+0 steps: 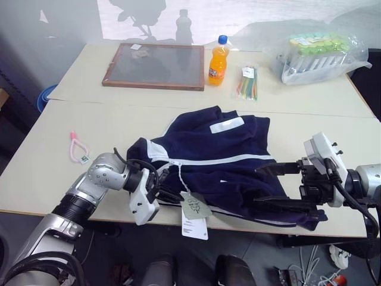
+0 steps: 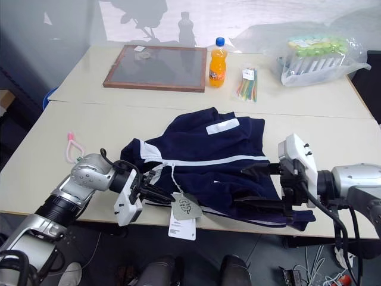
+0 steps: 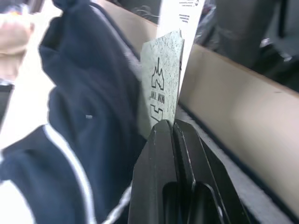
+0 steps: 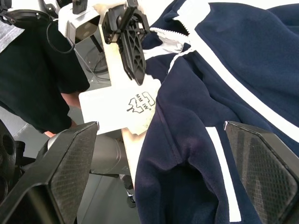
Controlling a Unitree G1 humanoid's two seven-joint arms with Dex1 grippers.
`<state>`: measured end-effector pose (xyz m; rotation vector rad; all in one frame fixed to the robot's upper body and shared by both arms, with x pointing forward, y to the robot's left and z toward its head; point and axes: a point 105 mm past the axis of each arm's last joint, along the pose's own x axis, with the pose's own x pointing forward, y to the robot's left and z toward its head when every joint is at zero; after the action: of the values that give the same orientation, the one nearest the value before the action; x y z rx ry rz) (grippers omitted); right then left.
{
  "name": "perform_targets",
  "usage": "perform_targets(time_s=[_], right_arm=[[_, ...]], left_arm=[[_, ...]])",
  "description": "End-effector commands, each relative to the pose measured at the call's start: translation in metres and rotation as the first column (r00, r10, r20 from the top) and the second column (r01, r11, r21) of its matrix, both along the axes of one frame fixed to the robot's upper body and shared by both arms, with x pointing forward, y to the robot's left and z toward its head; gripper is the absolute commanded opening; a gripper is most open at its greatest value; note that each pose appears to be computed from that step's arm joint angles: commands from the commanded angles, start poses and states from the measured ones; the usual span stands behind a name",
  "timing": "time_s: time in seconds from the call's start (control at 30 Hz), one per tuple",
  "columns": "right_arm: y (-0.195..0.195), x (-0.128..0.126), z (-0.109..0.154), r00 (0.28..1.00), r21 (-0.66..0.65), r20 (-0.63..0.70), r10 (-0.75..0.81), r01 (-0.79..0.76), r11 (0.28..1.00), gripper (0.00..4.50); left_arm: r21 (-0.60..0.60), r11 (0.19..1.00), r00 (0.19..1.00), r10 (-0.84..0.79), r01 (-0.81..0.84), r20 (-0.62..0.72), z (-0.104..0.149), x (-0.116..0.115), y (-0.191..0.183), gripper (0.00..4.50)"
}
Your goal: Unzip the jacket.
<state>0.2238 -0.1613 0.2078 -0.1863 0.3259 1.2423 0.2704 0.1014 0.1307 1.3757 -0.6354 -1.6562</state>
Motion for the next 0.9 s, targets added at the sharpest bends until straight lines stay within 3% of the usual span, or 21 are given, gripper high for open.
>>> perform_targets(time_s=[0.03,0.57,0.73,0.9], right_arm=[[-0.002,-0.001,0.006,1.000,-0.013,0.026,0.005,-0.005,1.000,4.50],[-0.013,0.002,0.002,0.999,-0.043,0.028,-0.035,0.036,0.998,4.50],[-0.014,0.004,0.001,0.999,-0.046,0.030,-0.040,0.041,0.998,4.50],[-0.013,0.007,0.002,0.999,-0.044,0.040,-0.034,0.036,0.998,4.50]], left_arm=[[-0.106,0.994,0.995,-0.018,0.028,0.094,0.020,0.001,0.002,0.03],[-0.430,0.903,0.979,0.096,-0.010,0.178,0.060,0.004,0.017,0.03],[-0.559,0.821,0.969,0.216,-0.115,0.117,0.081,0.022,0.019,0.03],[-0.568,0.766,0.933,0.361,-0.301,-0.008,0.088,0.062,-0.003,0.03]])
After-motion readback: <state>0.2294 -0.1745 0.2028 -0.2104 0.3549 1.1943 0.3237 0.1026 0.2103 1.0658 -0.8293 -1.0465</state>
